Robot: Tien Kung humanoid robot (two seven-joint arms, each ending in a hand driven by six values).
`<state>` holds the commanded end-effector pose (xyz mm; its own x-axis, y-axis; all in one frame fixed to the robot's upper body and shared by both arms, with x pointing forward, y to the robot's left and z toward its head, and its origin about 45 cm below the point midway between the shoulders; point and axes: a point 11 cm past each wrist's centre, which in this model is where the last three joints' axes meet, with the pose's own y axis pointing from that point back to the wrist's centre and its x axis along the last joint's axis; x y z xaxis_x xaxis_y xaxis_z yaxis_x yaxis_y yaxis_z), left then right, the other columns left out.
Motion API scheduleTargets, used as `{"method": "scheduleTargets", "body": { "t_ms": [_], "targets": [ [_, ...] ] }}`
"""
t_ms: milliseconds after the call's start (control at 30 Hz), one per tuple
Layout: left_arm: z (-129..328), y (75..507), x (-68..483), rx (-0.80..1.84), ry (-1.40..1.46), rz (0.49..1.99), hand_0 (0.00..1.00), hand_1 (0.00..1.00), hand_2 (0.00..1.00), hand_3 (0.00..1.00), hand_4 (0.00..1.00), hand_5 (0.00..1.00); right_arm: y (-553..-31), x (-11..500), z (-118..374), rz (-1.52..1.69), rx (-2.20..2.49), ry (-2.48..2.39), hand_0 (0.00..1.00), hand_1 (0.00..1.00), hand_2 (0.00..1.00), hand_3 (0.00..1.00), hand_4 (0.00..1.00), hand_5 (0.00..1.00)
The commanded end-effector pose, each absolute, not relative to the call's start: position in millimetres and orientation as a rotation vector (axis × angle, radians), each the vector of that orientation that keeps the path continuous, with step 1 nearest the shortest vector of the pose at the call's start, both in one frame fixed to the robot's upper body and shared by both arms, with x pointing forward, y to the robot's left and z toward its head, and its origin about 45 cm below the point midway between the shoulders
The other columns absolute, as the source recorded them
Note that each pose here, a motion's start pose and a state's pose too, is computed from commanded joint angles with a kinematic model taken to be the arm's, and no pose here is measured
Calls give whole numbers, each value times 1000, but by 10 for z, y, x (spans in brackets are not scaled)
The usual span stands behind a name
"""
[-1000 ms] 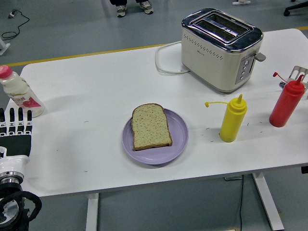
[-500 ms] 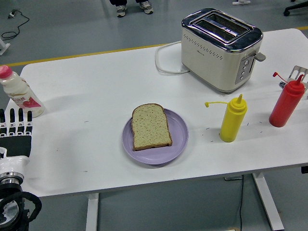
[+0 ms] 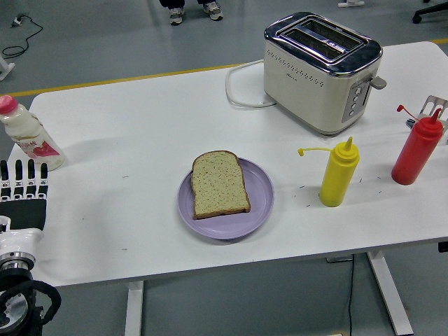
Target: Pick up the cup,pour liquid into bread,place the cup on the desk
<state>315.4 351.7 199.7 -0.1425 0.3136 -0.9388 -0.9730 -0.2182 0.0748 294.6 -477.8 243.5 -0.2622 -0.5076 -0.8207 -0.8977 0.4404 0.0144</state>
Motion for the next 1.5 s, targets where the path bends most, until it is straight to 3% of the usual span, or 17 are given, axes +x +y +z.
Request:
{"method": "scheduleTargets", "body": {
  "t_ms": [1500],
  "targets": [
    [2073,3546,3167,-1061,907,1576,857,869,934,856,717,998,-4920,2936,2404,629,-1160,1953,845,776,772,773,517,537]
  ]
}}
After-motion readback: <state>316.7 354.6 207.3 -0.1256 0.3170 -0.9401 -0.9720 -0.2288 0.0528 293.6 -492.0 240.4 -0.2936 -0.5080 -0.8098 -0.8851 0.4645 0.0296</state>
